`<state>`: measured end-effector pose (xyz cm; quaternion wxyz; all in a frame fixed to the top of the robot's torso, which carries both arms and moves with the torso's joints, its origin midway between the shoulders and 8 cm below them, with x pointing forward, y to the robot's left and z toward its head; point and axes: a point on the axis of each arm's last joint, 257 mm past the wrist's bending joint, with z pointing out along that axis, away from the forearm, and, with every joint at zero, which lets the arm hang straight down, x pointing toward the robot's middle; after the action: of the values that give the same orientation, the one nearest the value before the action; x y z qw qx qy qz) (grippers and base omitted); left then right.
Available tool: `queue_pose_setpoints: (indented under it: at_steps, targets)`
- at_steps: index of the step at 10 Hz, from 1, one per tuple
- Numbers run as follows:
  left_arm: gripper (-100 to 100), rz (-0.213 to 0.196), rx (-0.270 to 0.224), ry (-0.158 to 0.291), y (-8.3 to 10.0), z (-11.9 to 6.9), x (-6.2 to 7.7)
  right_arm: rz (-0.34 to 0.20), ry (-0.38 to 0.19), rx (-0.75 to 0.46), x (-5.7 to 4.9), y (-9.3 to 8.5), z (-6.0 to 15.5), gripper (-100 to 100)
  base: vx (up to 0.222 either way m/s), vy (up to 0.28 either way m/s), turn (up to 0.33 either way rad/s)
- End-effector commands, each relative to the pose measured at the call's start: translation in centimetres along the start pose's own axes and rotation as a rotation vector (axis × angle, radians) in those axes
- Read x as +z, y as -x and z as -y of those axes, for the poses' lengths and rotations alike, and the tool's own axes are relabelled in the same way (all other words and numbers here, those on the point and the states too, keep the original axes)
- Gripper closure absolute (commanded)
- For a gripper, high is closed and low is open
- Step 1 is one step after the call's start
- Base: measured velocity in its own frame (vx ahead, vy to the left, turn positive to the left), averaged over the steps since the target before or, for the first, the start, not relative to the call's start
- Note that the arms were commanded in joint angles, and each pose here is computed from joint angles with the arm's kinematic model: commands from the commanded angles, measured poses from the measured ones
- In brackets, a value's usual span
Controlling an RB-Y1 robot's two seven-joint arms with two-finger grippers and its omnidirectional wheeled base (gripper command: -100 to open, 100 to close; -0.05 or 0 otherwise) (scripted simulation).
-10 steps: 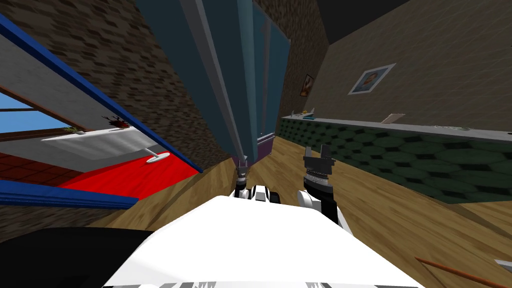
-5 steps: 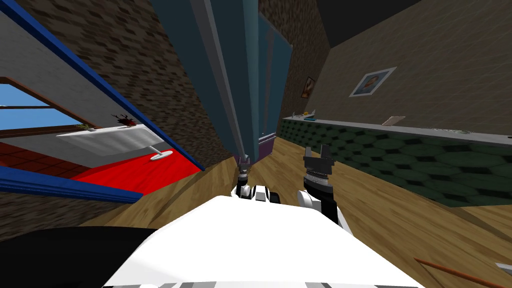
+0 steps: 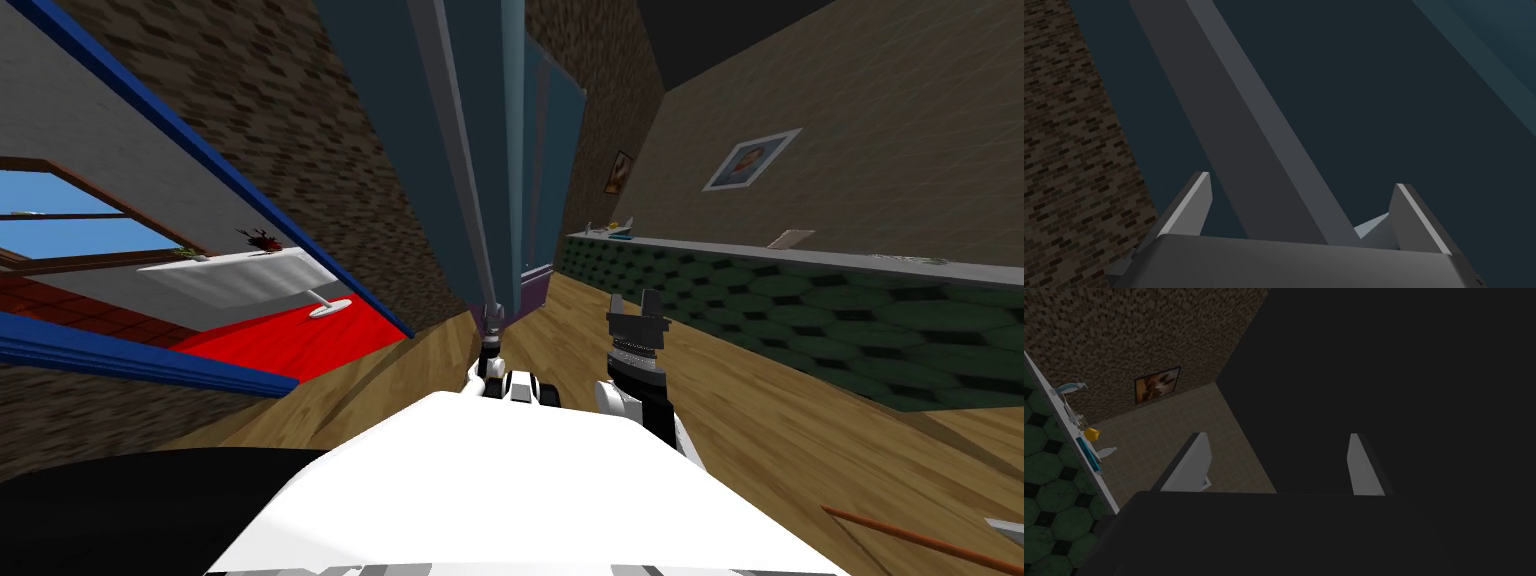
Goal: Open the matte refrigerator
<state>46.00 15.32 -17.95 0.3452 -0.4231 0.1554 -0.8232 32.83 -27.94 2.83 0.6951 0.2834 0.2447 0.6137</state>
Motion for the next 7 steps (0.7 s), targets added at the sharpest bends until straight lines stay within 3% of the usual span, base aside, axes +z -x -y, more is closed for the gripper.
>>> queue_pose_setpoints:
  at_steps: [1,2,7]
  targets:
    - [-100,-0.005,-0.001,-0.001,-0.33,-0.10,0.90,0.000,0.000,0.000,0.00,0.00,0.00,0,-0.033,0.004,0.003]
    - [0,-0.004,0.000,0.001,-0.33,-0.15,0.99,0.000,0.000,0.000,0.00,0.00,0.00,0,-0.008,0.002,-0.001]
    - [0,-0.004,-0.001,0.001,-0.36,-0.15,0.98,0.000,0.000,0.000,0.00,0.00,0.00,0,0.000,0.000,0.000]
